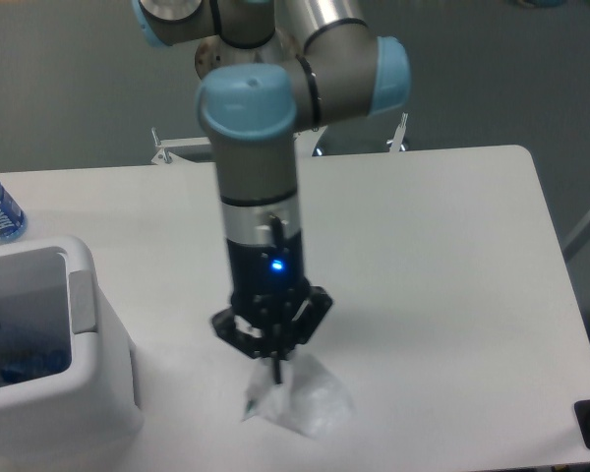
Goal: Place the trash in the trash can
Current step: 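Lift the bag and carry it over the trash bin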
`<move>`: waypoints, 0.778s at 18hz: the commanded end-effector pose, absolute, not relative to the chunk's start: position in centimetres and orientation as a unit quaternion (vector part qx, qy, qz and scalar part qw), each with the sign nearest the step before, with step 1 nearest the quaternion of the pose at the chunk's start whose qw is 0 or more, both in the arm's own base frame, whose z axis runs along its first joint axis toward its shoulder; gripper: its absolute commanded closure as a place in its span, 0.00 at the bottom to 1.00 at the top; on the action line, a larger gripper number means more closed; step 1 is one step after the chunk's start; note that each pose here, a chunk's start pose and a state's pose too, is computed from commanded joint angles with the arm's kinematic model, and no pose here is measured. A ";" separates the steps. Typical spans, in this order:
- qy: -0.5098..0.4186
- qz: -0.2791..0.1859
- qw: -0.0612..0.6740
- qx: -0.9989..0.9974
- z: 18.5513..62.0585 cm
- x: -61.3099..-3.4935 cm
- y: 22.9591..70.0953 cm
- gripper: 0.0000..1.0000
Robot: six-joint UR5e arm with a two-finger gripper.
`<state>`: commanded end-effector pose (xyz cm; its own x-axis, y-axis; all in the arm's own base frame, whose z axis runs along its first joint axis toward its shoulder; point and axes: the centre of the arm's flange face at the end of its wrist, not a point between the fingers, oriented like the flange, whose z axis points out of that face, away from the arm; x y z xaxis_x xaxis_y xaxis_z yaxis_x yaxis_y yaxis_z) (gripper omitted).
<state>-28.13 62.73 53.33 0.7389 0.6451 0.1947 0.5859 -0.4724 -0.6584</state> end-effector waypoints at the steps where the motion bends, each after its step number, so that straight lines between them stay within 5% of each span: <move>1: -0.353 0.036 0.373 -0.857 54.0 -26.8 63.2 0.97; 10: -0.280 0.003 0.402 -0.872 58.0 -14.1 64.5 0.96; 14: -0.253 -0.011 0.394 -0.883 57.0 -10.0 65.6 0.83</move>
<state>-10.05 65.63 57.00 0.8715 0.4392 0.2183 0.4559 -0.5613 -0.6907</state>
